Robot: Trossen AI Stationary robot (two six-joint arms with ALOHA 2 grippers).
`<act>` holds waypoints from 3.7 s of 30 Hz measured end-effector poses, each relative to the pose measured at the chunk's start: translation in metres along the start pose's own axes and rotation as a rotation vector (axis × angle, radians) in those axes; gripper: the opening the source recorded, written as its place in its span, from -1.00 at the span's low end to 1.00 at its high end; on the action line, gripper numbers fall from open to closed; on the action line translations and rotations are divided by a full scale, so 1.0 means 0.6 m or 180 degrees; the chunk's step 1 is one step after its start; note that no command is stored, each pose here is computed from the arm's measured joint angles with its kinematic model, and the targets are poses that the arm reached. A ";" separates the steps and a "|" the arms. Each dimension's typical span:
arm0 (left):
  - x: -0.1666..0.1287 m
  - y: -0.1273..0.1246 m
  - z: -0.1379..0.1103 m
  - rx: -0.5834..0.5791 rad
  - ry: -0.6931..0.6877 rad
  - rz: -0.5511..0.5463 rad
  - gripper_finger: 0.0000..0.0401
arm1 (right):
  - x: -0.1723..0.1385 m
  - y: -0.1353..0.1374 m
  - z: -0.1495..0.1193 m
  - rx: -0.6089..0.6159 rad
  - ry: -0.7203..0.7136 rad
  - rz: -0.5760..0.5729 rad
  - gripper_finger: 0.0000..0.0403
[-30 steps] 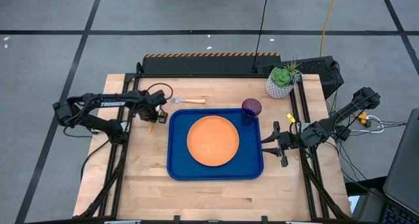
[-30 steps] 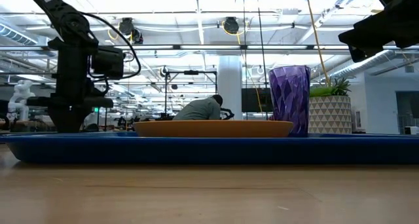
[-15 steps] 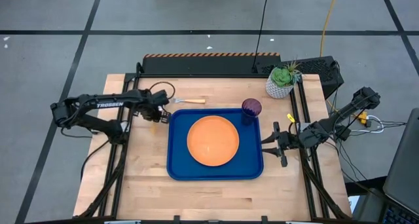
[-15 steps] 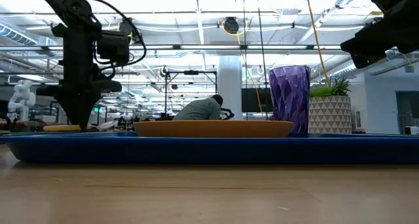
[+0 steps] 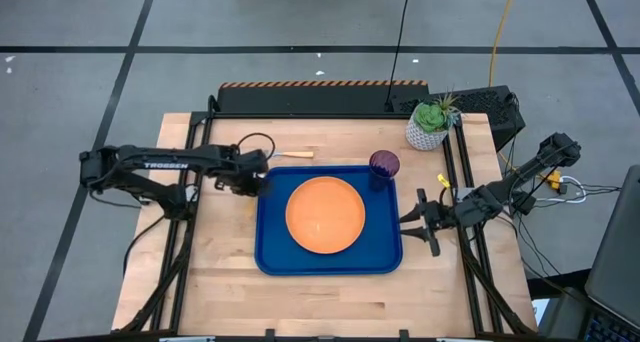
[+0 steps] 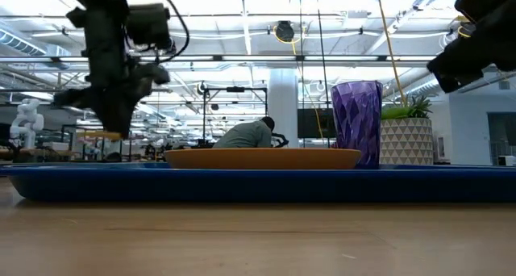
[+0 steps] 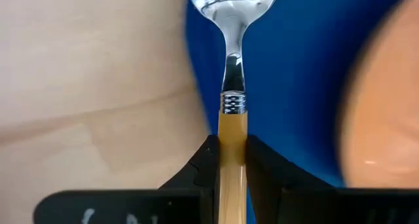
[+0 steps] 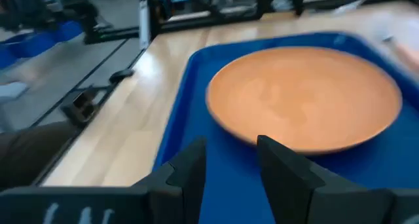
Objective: Pick and place plate/cup/fork/spoon on tray
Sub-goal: Put the orange spoon to the left of the orange plate on the blue tray, then put the orange fork to the left of the orange spoon on the blue tray
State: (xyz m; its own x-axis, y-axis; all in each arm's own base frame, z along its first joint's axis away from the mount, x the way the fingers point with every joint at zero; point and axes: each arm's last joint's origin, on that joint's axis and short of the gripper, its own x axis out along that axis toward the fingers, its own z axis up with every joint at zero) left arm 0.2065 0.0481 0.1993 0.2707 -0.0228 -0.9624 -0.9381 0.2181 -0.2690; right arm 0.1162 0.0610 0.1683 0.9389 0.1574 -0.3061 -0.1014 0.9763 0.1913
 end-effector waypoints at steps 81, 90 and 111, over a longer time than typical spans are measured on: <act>-0.068 -0.058 0.123 0.2855 -0.1169 0.0436 -0.27 | -0.006 0.016 -0.034 -0.0075 0.0935 0.1076 -0.35; -0.038 -0.036 0.197 0.3260 -0.0460 0.0397 -0.40 | -0.003 0.014 -0.024 0.0218 0.0687 0.0766 -0.35; 0.065 -0.031 0.261 0.4003 -0.0039 0.0609 0.02 | -0.001 0.014 -0.014 0.0368 0.0439 0.0592 -0.35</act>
State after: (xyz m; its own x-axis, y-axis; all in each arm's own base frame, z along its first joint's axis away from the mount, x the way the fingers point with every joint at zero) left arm 0.2685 0.1960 0.1728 0.1624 0.1188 -0.9795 -0.1129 0.9884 0.1012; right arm 0.1118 0.0701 0.1620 0.8530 0.3593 -0.3785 -0.2224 0.9064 0.3592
